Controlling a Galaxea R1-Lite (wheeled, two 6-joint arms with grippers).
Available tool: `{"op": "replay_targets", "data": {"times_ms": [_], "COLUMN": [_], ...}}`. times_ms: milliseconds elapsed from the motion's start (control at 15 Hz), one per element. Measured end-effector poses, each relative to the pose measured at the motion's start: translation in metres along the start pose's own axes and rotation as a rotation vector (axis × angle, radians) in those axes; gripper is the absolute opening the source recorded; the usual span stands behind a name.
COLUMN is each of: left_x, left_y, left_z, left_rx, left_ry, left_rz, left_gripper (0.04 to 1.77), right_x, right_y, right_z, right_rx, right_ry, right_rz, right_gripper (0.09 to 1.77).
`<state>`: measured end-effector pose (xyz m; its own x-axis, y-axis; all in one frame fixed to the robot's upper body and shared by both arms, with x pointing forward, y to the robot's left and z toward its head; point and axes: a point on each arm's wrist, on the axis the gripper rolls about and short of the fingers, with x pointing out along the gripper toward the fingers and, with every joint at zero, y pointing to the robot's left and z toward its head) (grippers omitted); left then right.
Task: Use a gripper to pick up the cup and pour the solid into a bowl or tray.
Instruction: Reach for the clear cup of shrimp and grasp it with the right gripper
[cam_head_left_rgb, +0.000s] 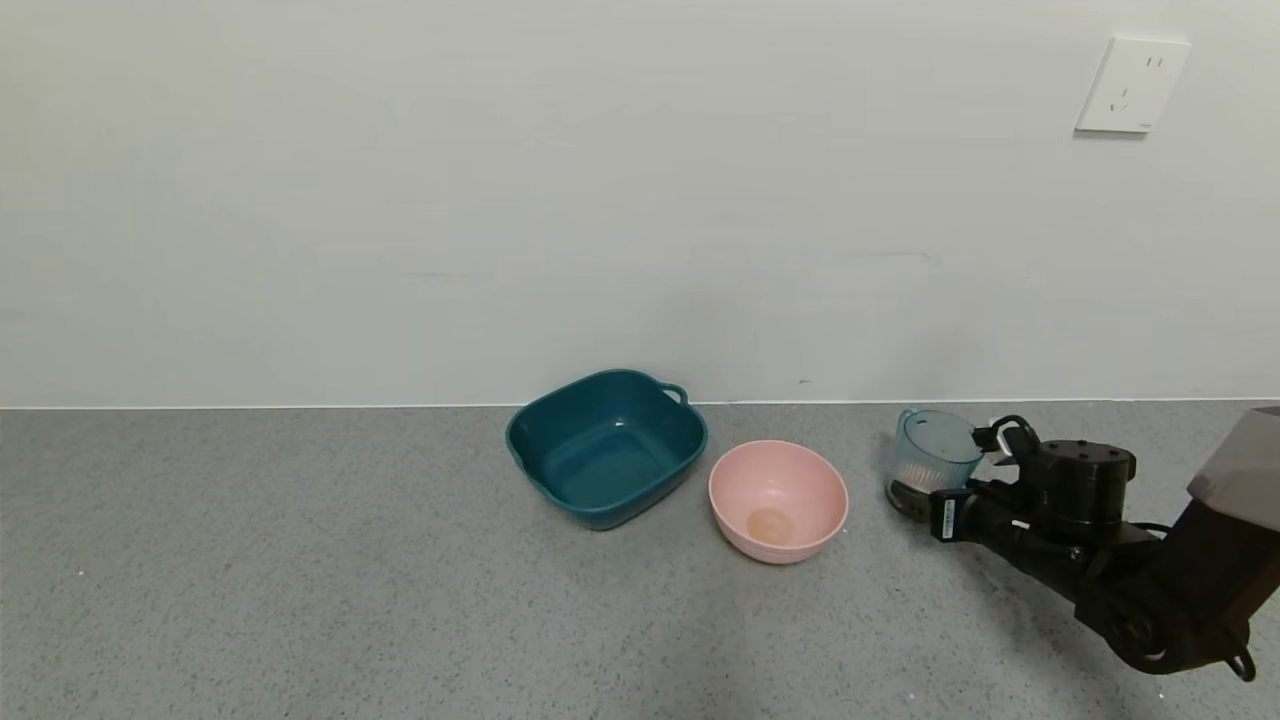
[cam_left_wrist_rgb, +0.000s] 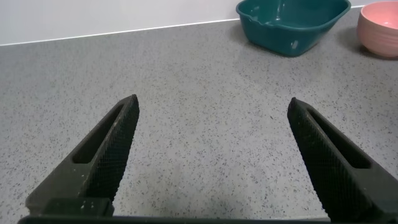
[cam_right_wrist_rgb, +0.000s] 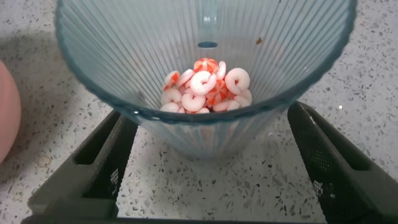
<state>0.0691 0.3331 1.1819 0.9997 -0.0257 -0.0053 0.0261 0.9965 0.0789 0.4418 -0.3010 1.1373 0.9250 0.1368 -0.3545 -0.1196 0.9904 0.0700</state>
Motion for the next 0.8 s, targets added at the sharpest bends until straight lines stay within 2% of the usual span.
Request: {"op": "replay_targets", "data": {"times_ms": [800], "left_x": [0.0], "left_y": [0.0], "left_z": [0.0], "left_rx": [0.0], "left_ry": [0.0], "left_rz": [0.0], "left_gripper": [1.72], "right_x": [0.0102], "right_y": [0.0007], "right_z": [0.0053], "right_rx": [-0.013], "right_ry": [-0.027], "right_rz": [0.003], "right_gripper": [1.71]}}
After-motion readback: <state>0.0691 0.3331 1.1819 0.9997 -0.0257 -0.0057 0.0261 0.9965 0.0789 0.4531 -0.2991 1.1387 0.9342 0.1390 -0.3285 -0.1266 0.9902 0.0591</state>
